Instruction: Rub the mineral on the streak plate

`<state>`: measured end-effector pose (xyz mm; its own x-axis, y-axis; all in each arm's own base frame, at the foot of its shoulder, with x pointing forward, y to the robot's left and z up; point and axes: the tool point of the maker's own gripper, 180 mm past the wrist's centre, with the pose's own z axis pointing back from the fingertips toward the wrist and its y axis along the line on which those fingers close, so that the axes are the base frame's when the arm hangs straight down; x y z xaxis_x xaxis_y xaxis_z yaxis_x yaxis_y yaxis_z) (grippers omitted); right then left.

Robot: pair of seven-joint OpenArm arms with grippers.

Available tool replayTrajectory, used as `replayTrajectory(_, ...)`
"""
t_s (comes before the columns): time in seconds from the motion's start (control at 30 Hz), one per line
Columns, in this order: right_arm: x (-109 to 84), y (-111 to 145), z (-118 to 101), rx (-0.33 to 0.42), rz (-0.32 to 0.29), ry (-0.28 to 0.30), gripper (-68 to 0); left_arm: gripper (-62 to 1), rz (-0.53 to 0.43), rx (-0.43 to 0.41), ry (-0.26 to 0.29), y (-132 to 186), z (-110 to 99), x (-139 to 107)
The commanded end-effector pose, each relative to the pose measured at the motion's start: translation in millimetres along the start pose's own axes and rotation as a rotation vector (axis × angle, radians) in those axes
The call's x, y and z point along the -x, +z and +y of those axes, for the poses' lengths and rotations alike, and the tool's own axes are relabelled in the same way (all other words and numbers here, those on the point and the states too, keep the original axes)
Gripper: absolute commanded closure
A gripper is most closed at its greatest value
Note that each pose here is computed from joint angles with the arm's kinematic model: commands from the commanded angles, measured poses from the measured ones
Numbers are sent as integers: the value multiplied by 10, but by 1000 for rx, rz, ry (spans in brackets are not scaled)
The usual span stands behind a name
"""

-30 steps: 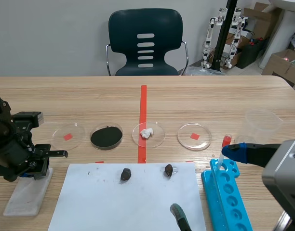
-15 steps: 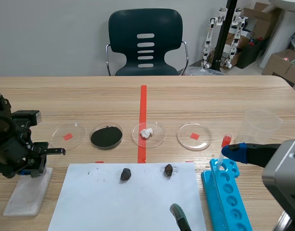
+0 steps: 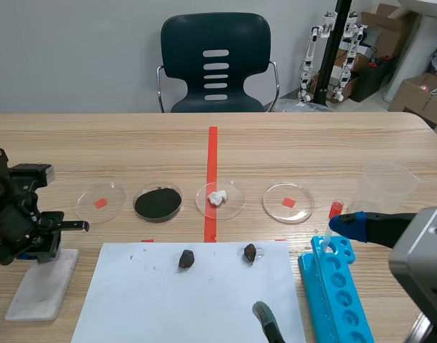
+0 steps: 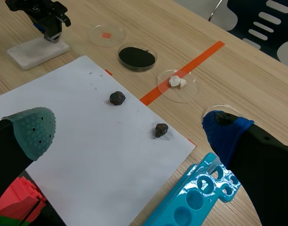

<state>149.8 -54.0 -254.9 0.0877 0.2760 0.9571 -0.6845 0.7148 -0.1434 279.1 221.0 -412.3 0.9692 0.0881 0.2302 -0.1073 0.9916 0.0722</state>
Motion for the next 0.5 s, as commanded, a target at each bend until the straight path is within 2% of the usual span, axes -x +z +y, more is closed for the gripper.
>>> replayTrajectory(0.0, -108, -10, -27, 8, -37, 3, -679, -100, 12, 62, 2, -18, -181, 41)
replayTrajectory(0.13, -107, -10, -27, 8, -36, 3, -679, -100, 8, 108, 0, -12, -273, 36)
replayTrajectory(0.23, -107, -10, -27, 8, -36, 3, -679, -100, 5, 111, -5, -11, -278, 30)
replayTrajectory(0.47, -107, -10, -27, 8, -36, 3, -679, -100, 40, -38, -53, -20, -7, 90)
